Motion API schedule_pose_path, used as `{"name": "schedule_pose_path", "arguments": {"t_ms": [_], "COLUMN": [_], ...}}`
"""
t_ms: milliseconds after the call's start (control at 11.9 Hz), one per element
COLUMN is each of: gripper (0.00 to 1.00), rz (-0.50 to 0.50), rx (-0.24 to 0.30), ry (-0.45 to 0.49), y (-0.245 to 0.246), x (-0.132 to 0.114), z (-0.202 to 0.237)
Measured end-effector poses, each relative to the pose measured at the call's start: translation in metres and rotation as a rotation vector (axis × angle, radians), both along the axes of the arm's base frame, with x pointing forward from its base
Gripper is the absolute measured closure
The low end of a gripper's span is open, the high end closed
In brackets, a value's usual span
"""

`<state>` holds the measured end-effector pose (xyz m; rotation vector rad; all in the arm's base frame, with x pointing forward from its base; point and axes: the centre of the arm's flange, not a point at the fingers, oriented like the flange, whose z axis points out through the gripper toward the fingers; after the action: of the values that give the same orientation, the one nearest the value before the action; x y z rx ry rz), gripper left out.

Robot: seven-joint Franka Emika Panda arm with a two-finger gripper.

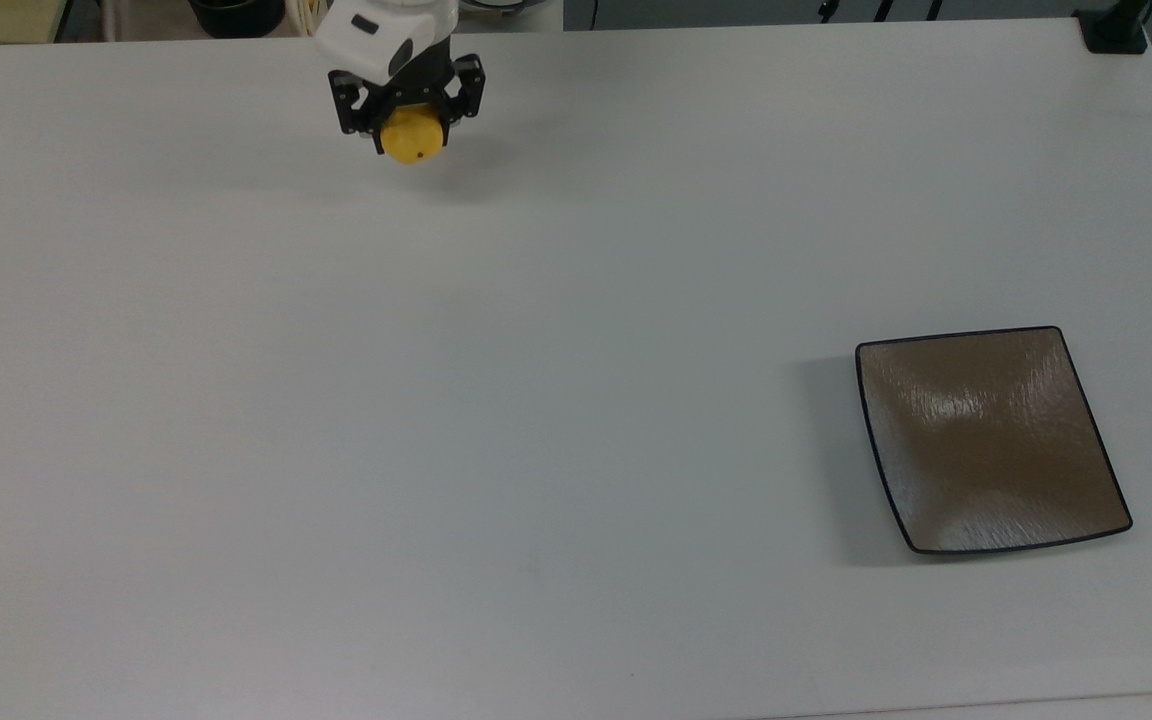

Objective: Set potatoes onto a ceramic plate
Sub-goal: 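Lift the potato and carry it over the brown square plate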

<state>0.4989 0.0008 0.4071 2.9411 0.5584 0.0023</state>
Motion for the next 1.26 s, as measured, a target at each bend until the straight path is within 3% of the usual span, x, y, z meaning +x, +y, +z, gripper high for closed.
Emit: {"name": "schedule_pose_path", "arguments": {"t_ms": [253, 421, 758, 927, 1264], "gripper": [0.35, 0.35, 0.35, 0.35, 0.35], "rz": [-0.009, -0.040, -0.113, -0.151, -0.225], "rx": [0.039, 0.072, 0.131, 0.180, 0.354], "ry": [0.085, 0.086, 0.030, -0.073, -0.305], "y": [0.039, 0.075, 0.142, 0.202, 0.316], "x": [0.035, 0.068, 0.111, 0.127, 0.139], "z": [0.073, 0.110, 0.121, 0.121, 0.091]}}
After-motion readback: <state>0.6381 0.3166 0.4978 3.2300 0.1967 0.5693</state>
